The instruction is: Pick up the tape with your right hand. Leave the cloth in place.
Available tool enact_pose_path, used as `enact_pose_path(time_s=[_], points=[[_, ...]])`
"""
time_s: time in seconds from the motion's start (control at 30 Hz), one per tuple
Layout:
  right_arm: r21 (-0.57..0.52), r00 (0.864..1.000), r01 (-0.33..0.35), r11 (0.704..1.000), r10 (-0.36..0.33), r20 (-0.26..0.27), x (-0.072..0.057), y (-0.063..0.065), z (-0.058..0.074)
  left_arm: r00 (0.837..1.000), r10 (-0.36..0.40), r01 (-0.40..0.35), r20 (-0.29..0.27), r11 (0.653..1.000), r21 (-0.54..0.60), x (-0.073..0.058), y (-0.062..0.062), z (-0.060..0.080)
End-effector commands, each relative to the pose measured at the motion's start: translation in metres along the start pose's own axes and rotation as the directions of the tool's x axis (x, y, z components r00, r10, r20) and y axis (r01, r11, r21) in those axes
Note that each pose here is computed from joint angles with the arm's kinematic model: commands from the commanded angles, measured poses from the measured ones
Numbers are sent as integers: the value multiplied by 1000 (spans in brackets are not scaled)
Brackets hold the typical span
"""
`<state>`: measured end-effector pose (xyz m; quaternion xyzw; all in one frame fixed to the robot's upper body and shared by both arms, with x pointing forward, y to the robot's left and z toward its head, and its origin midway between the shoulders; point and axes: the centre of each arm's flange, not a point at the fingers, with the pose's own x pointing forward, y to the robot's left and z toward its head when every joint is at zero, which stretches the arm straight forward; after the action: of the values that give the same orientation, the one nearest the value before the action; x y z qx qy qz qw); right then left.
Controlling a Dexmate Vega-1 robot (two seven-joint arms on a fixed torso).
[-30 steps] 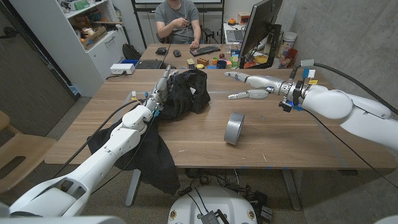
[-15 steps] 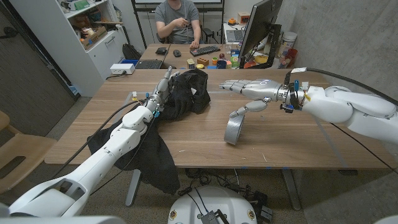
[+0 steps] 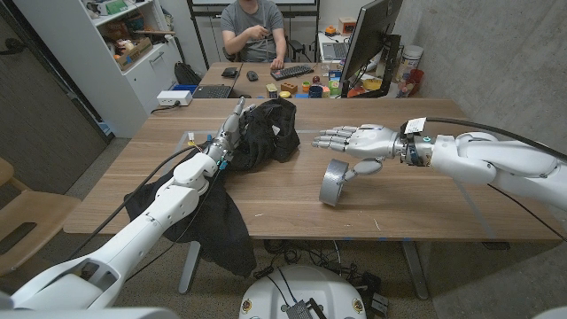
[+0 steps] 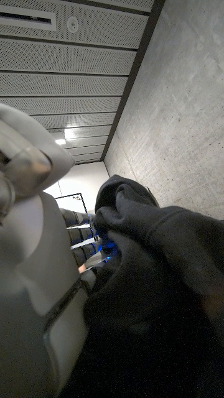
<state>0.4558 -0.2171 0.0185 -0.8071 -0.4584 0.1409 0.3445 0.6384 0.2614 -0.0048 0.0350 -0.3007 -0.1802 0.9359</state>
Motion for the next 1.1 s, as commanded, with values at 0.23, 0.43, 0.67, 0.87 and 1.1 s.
enact_pose_path(time_s=[0.23,0.43,0.67,0.87,1.1], points=[[-97,996,-50,994,56,65,-9,52,-4,998,40,-38,-46,999,33,-8,3,1],[-100,993,-58,993,68,94,-12,60,-1,998,40,-38,-48,999,31,-7,0,1],[-108,996,-10,994,20,83,-10,62,4,998,38,-37,-44,999,27,-6,-1,1],[-81,997,28,996,-22,78,-5,70,10,998,40,-39,-41,999,22,-7,0,0],[-23,990,130,991,-129,53,-2,74,16,998,46,-46,-37,999,11,-10,3,-3]])
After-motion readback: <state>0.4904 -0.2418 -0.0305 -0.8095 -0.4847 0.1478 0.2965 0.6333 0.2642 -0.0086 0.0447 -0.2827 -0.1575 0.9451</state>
